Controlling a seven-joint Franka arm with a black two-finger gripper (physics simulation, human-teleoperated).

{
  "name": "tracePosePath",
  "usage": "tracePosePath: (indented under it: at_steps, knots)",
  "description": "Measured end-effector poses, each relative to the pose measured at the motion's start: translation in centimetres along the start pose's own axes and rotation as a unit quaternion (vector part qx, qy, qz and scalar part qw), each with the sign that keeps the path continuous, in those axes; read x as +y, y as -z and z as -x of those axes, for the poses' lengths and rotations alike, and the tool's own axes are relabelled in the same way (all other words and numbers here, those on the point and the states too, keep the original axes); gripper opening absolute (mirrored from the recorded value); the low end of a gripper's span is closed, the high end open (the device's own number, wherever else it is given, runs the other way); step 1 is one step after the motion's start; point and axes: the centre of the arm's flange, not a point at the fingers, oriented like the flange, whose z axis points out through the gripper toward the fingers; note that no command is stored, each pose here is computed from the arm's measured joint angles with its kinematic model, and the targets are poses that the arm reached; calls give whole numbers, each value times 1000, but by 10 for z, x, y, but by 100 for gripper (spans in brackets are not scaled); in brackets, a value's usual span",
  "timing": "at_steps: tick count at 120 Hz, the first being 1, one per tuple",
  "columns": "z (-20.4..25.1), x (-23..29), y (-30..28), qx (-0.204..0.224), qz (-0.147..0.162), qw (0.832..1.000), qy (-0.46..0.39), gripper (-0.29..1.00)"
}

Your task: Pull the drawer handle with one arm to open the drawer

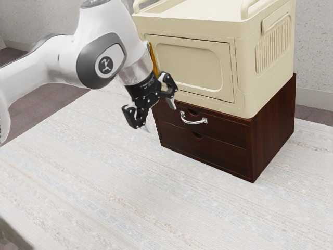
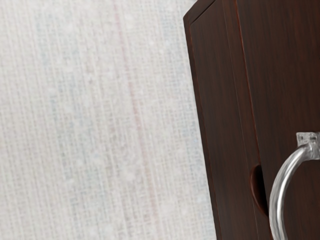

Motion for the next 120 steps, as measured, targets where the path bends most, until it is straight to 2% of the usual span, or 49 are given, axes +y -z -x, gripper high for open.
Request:
tracePosePath:
  at_steps: [29,93,120]
  knots:
    - [8,7,-18,4,32,999,37,70]
    - [11,5,-48,3,59,994,87,70]
    - [12,7,-58,4,58,993,99,70]
